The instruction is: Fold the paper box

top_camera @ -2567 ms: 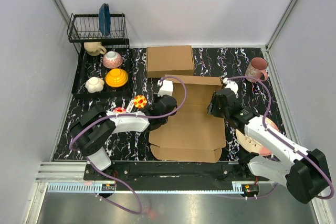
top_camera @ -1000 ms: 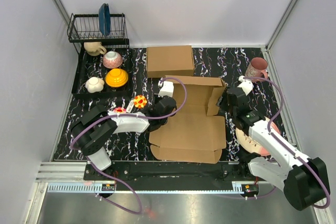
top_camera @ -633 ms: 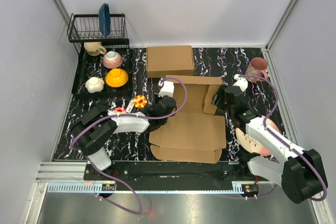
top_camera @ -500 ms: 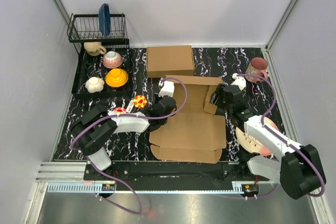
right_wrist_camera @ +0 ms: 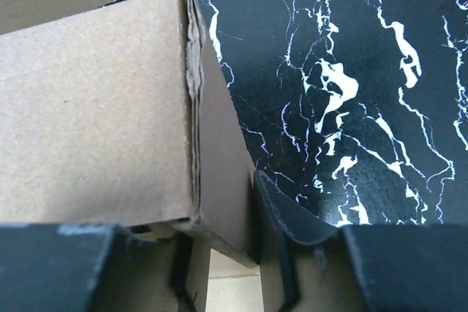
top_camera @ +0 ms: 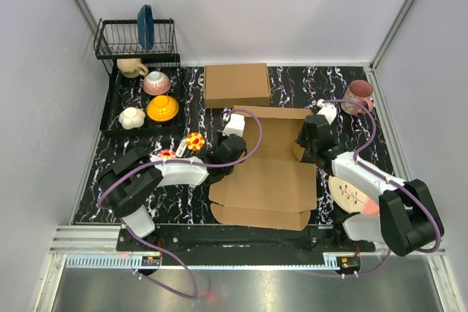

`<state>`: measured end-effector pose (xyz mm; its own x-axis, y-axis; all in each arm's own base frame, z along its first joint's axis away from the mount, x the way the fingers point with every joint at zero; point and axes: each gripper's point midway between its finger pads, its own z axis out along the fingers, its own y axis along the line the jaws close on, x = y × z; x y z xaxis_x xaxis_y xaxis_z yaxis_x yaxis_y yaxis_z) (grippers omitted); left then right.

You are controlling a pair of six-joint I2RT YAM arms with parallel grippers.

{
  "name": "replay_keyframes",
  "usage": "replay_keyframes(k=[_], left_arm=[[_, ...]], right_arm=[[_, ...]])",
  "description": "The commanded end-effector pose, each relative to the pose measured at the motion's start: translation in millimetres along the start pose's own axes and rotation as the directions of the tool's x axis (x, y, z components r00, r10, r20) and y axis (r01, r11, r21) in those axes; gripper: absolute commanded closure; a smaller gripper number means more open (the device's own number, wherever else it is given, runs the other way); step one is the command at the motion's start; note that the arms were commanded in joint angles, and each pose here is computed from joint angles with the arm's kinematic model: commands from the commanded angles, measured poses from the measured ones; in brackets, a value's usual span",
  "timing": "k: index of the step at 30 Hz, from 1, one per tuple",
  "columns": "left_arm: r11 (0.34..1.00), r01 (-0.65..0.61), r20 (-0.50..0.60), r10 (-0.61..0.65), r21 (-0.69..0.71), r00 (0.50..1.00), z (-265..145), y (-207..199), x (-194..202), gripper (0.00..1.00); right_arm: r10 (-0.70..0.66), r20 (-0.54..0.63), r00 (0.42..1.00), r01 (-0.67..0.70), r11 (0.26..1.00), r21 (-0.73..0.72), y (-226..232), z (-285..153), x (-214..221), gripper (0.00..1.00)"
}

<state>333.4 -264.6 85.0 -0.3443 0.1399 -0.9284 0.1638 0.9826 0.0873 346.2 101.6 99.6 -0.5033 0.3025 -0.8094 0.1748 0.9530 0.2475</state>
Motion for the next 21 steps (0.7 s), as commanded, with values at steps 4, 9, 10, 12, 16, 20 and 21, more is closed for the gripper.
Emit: replay_keyframes(k=[4, 9, 10, 12, 16, 20, 21], left_arm=[[0.996, -0.051, -0.019, 0.052, 0.074, 0.998, -12.2, -15.2, -3.1, 1.0], [0.996, -0.045, -0.017, 0.047, 0.078, 0.999, -13.1, -17.5, -7.0, 1.0], [0.996, -0.045, -0.016, 0.046, 0.079, 0.999, -13.6, -18.1, -7.8, 1.0], [0.996, -0.042, -0.013, 0.043, 0.078, 0.999, -13.7, -18.4, -9.9, 1.0], [0.996, -0.045, -0.019, 0.047, 0.075, 0.999, -13.4, -19.0, -9.5, 1.0], [0.997, -0.046, -0.026, 0.048, 0.069, 0.999, -13.0, -17.9, -8.8, 1.0], [0.997, -0.048, -0.03, 0.05, 0.067, 0.998, -12.9, -17.3, -7.4, 1.0]], right_arm=[[-0.004, 0.06, 0.998, 0.0, 0.999, 0.053, -2.8, 6.9, -20.3, 0.81], [-0.031, 0.015, 0.999, 0.029, 0.992, 0.122, -13.5, 9.8, -12.6, 1.0], [-0.035, 0.009, 0.999, 0.034, 0.989, 0.143, -16.8, 10.3, -11.6, 1.0], [-0.044, -0.012, 0.999, 0.046, 0.986, 0.161, -19.0, 12.0, -8.7, 1.0], [-0.036, -0.03, 0.999, 0.04, 0.989, 0.142, -17.3, 10.5, -3.0, 0.8], [-0.04, -0.061, 0.997, 0.048, 0.991, 0.125, -15.7, 10.4, 6.3, 0.59], [-0.048, -0.08, 0.996, 0.057, 0.99, 0.125, -15.8, 11.2, 11.5, 0.54]])
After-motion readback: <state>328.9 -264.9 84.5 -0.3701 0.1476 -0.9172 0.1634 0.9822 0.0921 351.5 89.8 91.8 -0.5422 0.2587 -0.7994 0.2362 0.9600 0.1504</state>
